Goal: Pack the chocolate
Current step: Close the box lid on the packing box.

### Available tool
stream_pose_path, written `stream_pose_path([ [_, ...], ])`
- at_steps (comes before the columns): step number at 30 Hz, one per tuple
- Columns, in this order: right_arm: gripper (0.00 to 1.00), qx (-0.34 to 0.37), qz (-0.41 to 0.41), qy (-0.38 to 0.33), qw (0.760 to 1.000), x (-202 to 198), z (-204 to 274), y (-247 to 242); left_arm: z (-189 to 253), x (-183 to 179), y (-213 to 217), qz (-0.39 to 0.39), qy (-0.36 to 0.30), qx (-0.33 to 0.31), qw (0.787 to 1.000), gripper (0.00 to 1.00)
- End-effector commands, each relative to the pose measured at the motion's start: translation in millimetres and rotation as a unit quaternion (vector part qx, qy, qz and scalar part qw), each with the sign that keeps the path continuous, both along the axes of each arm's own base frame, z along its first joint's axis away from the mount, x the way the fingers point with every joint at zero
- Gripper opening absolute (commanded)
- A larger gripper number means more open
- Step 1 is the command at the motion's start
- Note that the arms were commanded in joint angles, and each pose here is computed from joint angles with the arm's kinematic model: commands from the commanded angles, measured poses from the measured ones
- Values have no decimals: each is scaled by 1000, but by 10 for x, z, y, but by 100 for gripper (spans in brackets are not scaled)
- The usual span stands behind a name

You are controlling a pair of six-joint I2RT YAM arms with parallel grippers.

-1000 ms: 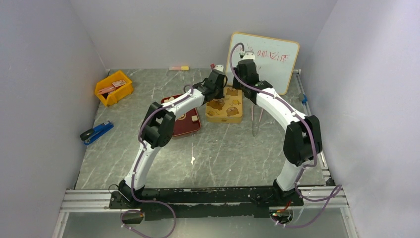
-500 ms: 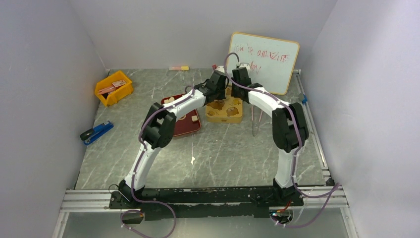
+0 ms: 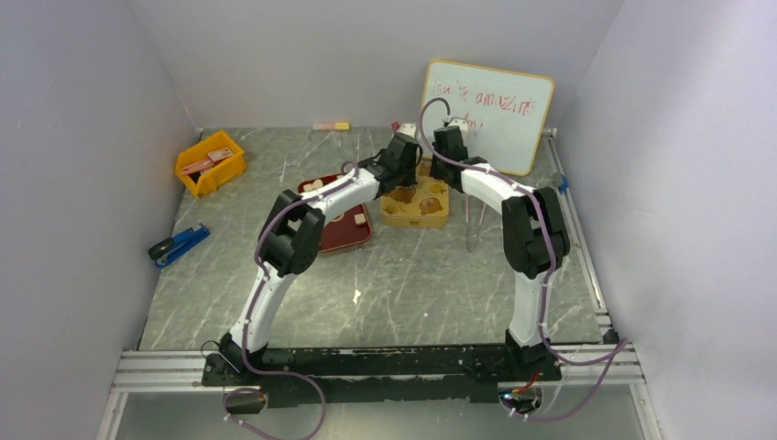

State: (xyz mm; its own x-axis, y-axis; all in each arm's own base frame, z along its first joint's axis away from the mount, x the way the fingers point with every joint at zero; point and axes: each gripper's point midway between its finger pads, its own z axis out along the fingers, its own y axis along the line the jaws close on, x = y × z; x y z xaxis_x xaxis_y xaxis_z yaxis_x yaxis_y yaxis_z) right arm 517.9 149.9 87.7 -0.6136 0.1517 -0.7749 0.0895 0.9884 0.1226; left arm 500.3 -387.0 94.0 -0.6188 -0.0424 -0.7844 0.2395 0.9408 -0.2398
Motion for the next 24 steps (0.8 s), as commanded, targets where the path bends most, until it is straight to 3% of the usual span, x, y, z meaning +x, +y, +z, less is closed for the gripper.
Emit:
stream_pose_path([
  [1,0,-20,-11,63,998,-251,-356,-165,-307,-254,274,9,51,61,997,6],
  [12,0,-17,-9,73,997,-291,-432,-223,189,-144,752,62,19,27,998,12],
  [18,0,-15,-9,69,997,-282,-397,-241,156,-125,1039,86,33,3,996,14],
  [24,0,-11,-6,61,998,-264,-313,-242,-13,-190,1044,80,56,-15,995,14],
])
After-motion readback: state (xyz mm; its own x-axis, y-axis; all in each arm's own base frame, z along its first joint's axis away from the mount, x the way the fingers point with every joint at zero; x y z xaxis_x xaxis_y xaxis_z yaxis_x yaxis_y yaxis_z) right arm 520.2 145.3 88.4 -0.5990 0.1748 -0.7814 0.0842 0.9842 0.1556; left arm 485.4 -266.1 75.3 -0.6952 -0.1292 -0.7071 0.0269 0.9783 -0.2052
